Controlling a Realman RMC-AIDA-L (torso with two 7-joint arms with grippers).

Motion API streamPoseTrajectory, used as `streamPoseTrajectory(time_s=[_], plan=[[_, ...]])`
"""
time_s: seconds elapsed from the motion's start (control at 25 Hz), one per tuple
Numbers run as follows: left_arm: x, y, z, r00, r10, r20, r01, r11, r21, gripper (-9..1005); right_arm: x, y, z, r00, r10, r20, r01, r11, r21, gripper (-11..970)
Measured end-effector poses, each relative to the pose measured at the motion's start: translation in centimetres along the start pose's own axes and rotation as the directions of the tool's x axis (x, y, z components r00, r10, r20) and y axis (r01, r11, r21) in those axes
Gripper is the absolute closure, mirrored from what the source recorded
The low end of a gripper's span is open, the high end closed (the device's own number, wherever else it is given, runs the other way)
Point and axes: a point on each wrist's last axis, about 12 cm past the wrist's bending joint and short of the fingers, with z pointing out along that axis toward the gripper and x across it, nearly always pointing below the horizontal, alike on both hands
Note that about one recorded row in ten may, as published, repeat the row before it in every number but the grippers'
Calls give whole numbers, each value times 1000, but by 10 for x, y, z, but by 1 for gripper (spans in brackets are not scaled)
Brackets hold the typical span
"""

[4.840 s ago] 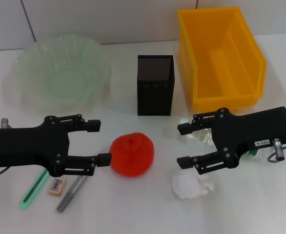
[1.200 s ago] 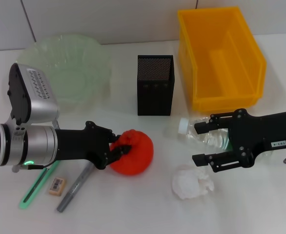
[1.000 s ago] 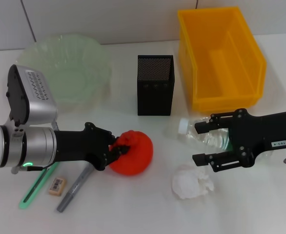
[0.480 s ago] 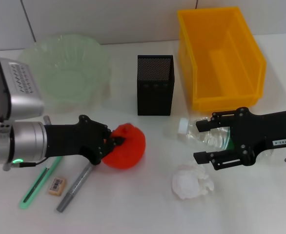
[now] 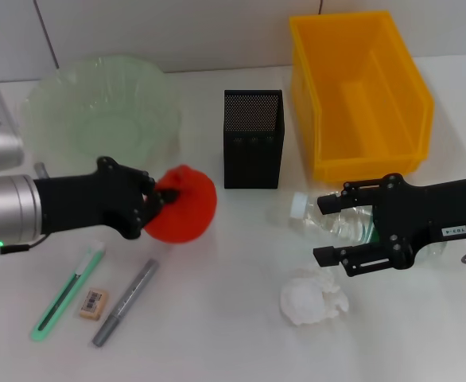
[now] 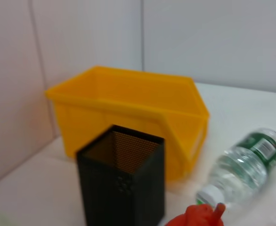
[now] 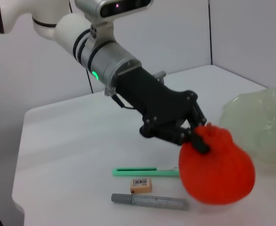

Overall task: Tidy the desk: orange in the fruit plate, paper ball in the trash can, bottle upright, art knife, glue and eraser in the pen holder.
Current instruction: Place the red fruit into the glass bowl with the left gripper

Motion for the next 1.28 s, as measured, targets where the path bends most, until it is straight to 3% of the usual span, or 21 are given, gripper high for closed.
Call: streamPoseTrajectory(time_s=[0.48,0.6,0.88,0.96,1.12,1.16,1.28], plan=[[-12,24,-16,997,-4,73,14,991,-130,945,0,-1,2,1000,-3,-5,3,1000,4,191],[-17,37,-15,996,-2,87,20,977,-212,945,0,-2,3,1000,-5,-13,5,1000,7,191],[-20,49,-12,994,-20,106,50,956,-290,944,-1,-2,5,1000,-9,-18,9,1000,3,191],[-22,59,-9,994,-21,106,58,932,-357,944,-1,-2,5,1000,-9,-18,9,1000,2,191],[-22,59,-9,994,-21,106,58,932,-357,944,-2,-2,5,1000,-10,-17,10,1000,2,191],[-23,67,-4,995,-28,99,65,915,-398,944,-2,-2,5,1000,-9,-17,9,1000,2,191],[-22,70,0,995,-38,95,74,910,-409,944,-2,-2,6,1000,-9,-15,9,1000,1,192]])
